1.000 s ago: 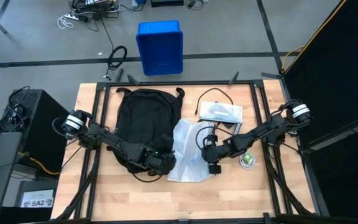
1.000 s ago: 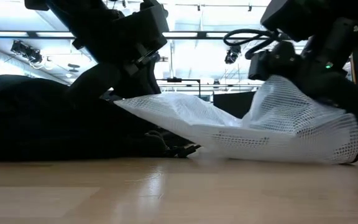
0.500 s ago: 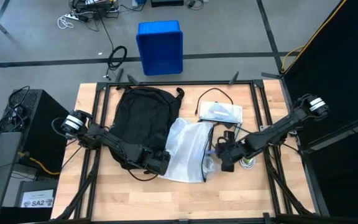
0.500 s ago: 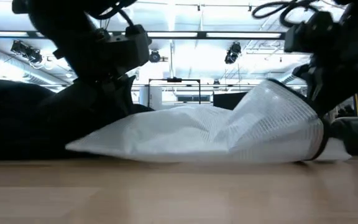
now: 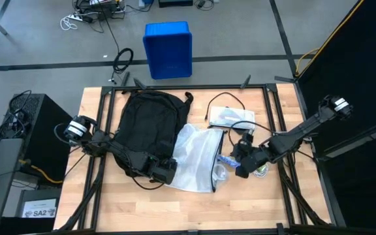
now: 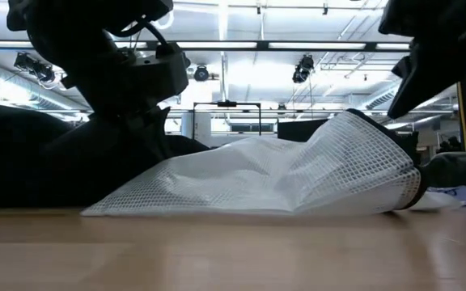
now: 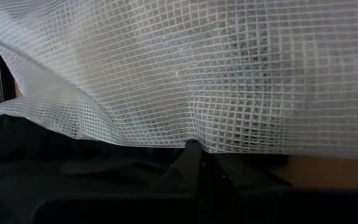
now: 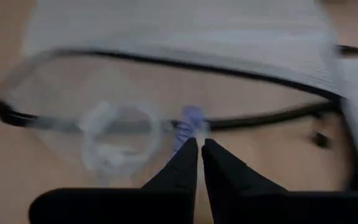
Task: Unpack backpack
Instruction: Remove the chocolate bar from the zip bag
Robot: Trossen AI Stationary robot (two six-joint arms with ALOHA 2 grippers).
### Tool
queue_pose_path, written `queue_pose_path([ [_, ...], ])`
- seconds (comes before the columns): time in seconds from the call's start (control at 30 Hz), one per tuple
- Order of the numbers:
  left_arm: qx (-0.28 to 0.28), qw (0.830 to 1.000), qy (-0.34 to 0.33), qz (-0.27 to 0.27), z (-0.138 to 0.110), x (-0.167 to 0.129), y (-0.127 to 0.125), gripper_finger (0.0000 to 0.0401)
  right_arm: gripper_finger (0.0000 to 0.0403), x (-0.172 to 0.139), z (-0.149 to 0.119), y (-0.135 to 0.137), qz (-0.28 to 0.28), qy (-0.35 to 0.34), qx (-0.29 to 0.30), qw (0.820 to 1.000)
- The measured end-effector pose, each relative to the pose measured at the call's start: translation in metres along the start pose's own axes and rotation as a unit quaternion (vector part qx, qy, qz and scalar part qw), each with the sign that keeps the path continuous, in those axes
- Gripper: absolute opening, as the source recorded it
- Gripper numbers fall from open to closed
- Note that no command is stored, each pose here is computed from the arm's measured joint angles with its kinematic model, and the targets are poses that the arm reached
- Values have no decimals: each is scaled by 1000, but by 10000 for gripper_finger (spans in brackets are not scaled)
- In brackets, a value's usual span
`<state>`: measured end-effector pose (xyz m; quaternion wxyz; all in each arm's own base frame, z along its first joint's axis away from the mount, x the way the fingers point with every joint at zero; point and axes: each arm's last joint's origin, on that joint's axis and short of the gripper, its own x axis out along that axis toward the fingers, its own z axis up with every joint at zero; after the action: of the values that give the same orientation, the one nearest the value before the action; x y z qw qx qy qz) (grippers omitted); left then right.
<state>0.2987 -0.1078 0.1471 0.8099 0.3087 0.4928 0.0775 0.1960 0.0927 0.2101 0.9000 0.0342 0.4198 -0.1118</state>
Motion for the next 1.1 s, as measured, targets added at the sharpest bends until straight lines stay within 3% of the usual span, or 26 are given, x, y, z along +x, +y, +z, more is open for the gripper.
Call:
queue_pose_path([
  [0.17,-4,1000,-6,-1,1,0,0,0,47,16,4,10,38,9,-22,999],
  [0.47,-6,1000,-9,-1,2,0,0,0,181,74,-13,13,-37,89,-43,994],
  [0.6,-6,1000,-9,-1,2,0,0,0,205,92,-16,6,-64,116,-32,991],
  [0.73,-5,1000,-9,-1,2,0,0,0,162,97,-13,0,-74,117,-20,990],
  [0.9,-6,1000,-10,-1,2,0,0,0,30,88,-8,-5,-63,111,-30,991],
  [1.1,-7,1000,-12,-1,3,0,0,0,11,67,3,-9,-48,74,-19,996],
])
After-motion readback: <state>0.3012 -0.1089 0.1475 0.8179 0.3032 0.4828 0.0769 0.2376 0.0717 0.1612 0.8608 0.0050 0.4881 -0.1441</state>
